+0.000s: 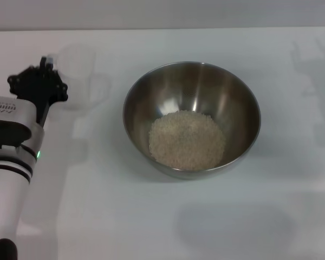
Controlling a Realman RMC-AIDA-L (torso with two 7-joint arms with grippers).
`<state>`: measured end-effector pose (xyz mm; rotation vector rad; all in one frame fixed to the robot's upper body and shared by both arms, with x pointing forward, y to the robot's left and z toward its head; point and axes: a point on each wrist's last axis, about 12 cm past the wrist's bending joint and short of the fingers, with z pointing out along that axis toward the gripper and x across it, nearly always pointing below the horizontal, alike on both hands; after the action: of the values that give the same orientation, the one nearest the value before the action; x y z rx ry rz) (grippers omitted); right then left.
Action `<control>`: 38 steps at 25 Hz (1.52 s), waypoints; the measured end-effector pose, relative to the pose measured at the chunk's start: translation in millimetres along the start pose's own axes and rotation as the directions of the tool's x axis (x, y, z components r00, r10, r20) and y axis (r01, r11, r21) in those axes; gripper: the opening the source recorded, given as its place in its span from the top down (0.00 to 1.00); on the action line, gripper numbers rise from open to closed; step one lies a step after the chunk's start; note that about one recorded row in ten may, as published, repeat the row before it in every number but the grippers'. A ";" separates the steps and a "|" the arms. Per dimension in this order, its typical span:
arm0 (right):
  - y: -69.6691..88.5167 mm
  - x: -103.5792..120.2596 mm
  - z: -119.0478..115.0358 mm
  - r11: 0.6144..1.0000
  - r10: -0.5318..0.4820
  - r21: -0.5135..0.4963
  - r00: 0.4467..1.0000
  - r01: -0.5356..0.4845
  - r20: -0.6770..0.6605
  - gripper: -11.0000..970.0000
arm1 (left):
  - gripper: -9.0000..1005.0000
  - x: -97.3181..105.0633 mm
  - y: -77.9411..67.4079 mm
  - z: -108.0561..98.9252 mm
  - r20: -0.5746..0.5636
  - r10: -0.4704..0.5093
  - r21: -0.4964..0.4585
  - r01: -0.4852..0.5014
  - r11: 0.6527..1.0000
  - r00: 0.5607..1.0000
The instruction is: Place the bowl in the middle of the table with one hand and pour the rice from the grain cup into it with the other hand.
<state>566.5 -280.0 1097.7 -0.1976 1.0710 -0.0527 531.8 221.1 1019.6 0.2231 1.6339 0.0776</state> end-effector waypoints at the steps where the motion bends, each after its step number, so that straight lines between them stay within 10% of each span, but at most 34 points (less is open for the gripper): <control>1: 0.0 0.0 0.0 1.000 0.000 0.000 1.000 0.000 0.000 0.44 | 0.89 0.0 0.0 0.0 0.000 0.000 0.000 0.000 1.000 1.000; 24: -0.1 0.2 -0.5 1.000 -0.002 -0.002 1.000 0.002 -0.001 0.44 | 0.87 15.2 3.9 -3.7 -0.096 -0.109 0.017 0.111 0.994 0.989; 38: 0.4 0.6 3.0 1.000 -0.007 -0.008 1.000 0.007 -0.003 0.44 | 0.47 26.7 9.7 -39.7 -0.080 -0.173 -0.042 0.171 0.984 0.982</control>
<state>569.4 -279.2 1098.5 -0.2079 1.0733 -0.0548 491.7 239.0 998.3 0.0516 1.7275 -0.0167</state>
